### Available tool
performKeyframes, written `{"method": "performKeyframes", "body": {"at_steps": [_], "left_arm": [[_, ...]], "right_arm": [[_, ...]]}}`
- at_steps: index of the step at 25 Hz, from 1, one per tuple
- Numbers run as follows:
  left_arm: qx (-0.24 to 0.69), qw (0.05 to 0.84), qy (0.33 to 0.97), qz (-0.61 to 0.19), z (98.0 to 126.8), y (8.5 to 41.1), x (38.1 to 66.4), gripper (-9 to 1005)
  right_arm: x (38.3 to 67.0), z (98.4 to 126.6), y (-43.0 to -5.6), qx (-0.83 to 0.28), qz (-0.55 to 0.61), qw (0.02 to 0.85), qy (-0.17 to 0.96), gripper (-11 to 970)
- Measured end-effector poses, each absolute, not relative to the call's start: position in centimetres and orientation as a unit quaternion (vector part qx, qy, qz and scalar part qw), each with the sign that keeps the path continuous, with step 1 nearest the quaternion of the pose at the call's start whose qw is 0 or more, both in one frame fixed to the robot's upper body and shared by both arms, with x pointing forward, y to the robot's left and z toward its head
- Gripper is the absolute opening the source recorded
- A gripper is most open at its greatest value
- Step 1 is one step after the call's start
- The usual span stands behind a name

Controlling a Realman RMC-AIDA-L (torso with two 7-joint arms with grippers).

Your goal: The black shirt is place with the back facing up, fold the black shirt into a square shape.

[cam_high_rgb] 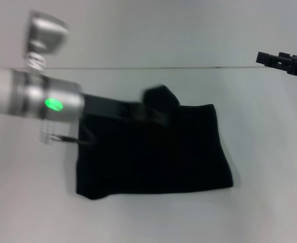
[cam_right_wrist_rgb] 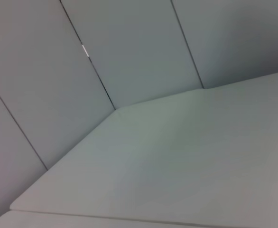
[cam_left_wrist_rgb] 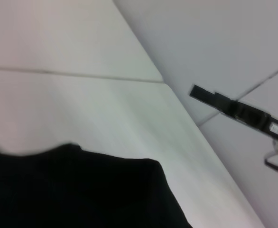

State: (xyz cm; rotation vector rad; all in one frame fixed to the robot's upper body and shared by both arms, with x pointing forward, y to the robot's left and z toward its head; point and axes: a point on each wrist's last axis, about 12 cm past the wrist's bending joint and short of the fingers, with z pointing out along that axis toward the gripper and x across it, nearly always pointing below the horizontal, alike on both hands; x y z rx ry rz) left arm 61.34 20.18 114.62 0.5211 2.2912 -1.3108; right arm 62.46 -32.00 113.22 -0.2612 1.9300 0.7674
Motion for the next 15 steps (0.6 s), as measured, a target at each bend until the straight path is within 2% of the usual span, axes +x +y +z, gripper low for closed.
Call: {"method": "performKeyframes", "body": {"at_steps": [4, 8, 15], "left_arm": [[0.171, 0.214, 0.814, -0.513, 111.0, 16.1, 59.9, 122], [0.139, 0.213, 0.806, -0.535, 107.1, 14.2, 57.7, 132], [0.123, 0.228, 0.780, -0.570, 105.9, 13.9, 55.8, 150]], "right_arm": [[62.3, 113.2, -32.4, -0.107, 0.315, 0.500, 0.800, 918], [62.3, 113.2, -32.5, -0.111, 0.314, 0.497, 0.801, 917], [62.1, 113.0, -31.9, -0.121, 0.333, 0.467, 0.810, 916]]}}
